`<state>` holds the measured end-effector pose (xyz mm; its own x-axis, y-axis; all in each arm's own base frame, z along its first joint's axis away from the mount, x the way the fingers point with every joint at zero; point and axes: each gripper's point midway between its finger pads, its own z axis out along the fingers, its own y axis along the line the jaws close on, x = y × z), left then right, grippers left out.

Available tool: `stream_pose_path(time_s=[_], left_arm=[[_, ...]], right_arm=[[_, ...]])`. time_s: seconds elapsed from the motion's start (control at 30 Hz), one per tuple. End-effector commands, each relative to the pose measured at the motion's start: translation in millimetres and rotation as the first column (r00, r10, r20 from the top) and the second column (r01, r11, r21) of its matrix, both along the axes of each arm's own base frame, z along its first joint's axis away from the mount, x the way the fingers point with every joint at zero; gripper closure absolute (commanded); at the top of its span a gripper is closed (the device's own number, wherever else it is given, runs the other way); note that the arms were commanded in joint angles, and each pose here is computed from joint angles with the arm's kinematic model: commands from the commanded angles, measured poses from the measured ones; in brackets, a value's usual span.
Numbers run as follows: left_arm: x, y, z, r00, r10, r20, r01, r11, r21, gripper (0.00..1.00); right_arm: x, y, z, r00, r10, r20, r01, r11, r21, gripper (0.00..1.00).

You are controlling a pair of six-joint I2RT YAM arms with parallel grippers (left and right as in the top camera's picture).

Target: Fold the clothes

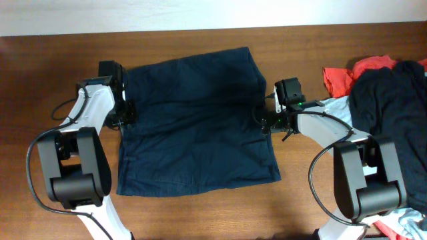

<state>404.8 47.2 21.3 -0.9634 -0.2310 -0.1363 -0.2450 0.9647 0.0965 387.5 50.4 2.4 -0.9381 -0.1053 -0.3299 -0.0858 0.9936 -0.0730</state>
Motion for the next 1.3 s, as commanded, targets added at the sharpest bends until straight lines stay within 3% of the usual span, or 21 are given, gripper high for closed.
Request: stream_pose_path(time_s=[0.0, 0.63, 0.83, 1.2, 1.27], left_arm=[[-3, -4, -5, 1.000, -0.003, -0.009, 0.002, 1.000, -0.027, 0.66], [6, 8, -5, 0.998, 0.044, 0.040, -0.040, 0.994, -0.105, 0.71], [12, -7, -5, 0.997, -0.004, 0.076, 0.022, 0.974, -0.226, 0.72], [5, -8, -18, 0.998, -0.018, 0.068, 0.033, 0.975, -0.221, 0.72], [2, -6, -20, 0.998, -0.017, 0.061, 0.029, 0.977, -0.209, 0.78]], right_arm=[[-15, -17, -21, 0.997, -0.032, -0.064, 0.026, 0.996, -0.081, 0.01], [-15, -17, -21, 0.997, -0.031, -0.064, 0.026, 0.996, -0.082, 0.01], [-15, -17, -21, 0.998, -0.031, -0.062, 0.026, 0.996, -0.081, 0.01], [-14, -16, -21, 0.998, -0.031, -0.060, 0.026, 0.996, -0.081, 0.01], [-14, -16, -21, 0.998, -0.031, -0.061, 0.026, 0.996, -0.081, 0.02]])
